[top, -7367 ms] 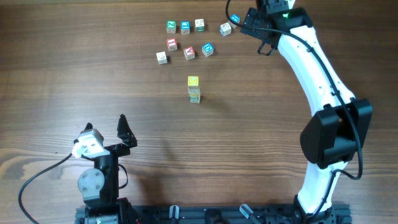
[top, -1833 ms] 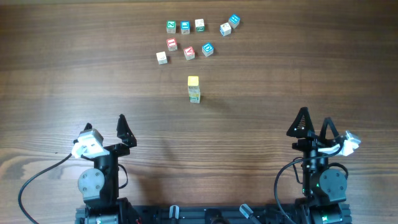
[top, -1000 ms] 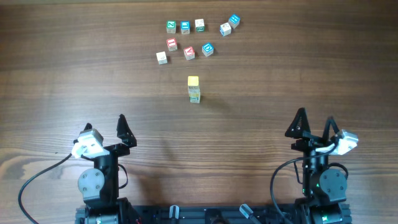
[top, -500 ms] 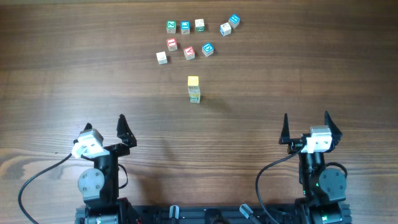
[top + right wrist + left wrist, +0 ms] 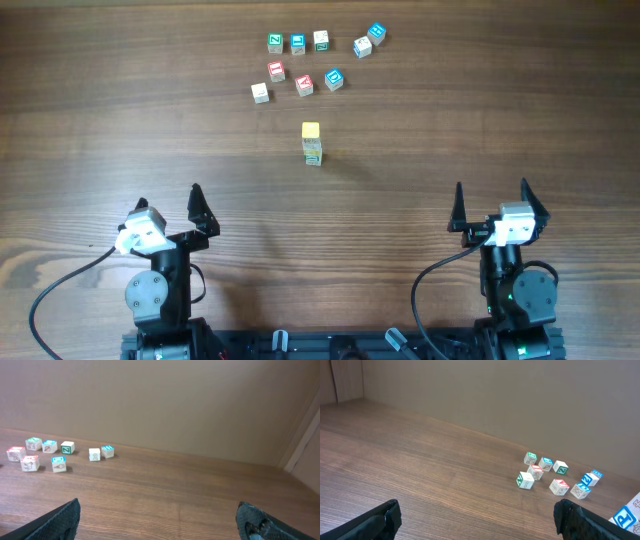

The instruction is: Form a tower

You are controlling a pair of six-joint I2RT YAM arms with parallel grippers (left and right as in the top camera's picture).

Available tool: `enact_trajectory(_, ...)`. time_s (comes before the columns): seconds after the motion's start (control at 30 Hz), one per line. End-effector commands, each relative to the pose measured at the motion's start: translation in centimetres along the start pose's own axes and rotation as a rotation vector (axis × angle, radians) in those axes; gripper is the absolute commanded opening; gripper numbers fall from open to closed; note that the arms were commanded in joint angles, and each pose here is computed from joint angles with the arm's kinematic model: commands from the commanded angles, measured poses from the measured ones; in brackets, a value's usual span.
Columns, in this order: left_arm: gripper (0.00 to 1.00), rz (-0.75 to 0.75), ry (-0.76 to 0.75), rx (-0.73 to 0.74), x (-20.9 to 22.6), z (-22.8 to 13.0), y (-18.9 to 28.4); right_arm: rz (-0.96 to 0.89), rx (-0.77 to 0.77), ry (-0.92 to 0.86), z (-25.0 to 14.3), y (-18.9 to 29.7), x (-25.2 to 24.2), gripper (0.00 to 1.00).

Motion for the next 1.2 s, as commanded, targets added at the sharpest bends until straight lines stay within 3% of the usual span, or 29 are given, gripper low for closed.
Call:
enact_trajectory(0.0,1.00,0.001,-0.016,-0.002,-0.01,0.01,0.05,0.015,0.006,-0.025,-0.27,-0.06,0.26,1.00)
enact_trajectory(0.3,1.00,0.001,-0.016,-0.002,-0.01,0.01,0.05,0.014,0.009,-0.100,-0.28,-0.05,0.25,1.00)
enact_trajectory(1.17,1.00,0.001,-0.016,-0.002,-0.01,0.01,0.05,0.014,0.008,-0.103,-0.26,-0.05,0.25,1.00)
Point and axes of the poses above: each gripper's point midway between its finger pads, its own y axis back along the fingers, its own x axis along the line the jaws close on, z = x × y, the point moved 1 cm from there along y, back along the fingers, and after that the axes turned 7 degrees about y, right-handed, at the moved point
